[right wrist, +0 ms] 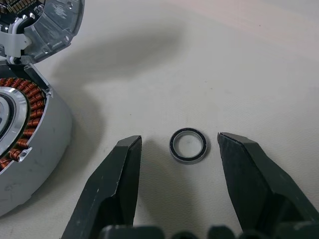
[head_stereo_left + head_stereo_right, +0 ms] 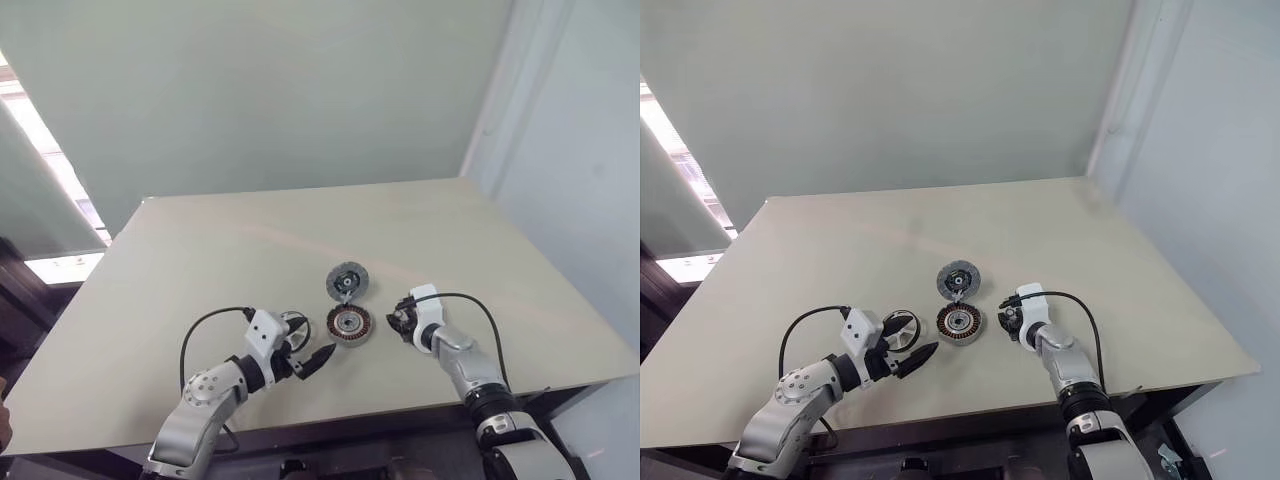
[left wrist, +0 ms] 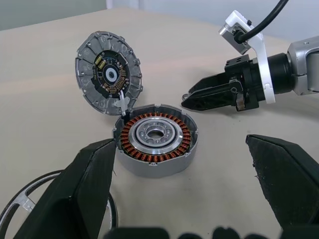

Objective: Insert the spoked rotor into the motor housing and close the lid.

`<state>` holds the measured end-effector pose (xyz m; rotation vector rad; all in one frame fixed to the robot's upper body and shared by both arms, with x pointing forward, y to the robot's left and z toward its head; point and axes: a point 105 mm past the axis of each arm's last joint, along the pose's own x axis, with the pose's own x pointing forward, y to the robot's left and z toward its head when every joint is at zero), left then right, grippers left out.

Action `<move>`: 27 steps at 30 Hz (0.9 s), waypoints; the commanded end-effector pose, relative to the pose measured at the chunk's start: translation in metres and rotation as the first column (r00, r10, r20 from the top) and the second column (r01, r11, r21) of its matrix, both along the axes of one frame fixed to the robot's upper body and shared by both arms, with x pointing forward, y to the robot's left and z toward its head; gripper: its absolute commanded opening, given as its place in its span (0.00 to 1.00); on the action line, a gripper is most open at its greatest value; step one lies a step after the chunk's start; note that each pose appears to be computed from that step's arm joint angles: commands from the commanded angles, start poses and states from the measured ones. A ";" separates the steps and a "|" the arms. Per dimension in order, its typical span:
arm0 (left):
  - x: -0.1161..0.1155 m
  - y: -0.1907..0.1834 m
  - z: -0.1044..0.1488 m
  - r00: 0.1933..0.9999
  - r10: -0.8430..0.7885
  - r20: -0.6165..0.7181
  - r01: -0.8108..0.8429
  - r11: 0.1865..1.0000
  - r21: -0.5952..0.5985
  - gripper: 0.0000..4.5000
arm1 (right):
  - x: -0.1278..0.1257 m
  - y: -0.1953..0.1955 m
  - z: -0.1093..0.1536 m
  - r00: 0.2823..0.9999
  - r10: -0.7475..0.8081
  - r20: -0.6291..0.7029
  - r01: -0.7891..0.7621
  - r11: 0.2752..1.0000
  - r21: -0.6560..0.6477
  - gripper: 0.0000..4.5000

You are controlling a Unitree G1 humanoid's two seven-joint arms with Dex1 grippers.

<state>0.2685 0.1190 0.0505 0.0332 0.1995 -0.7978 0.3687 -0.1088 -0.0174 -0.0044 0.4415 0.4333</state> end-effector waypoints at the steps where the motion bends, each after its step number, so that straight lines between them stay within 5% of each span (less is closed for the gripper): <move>1: 0.003 -0.002 0.014 0.998 -0.009 0.057 0.009 1.000 0.002 1.00 | 0.006 0.005 0.008 1.000 0.015 0.025 -0.015 1.000 0.001 0.59; 8: 0.003 -0.003 0.014 0.998 -0.009 0.058 0.009 1.000 0.000 1.00 | 0.004 0.003 0.006 1.000 0.016 0.019 -0.016 1.000 -0.005 0.18; 27: 0.003 -0.004 0.013 0.998 -0.008 0.057 0.008 1.000 -0.003 1.00 | 0.006 -0.002 0.018 0.998 0.000 0.065 0.000 1.000 0.001 0.17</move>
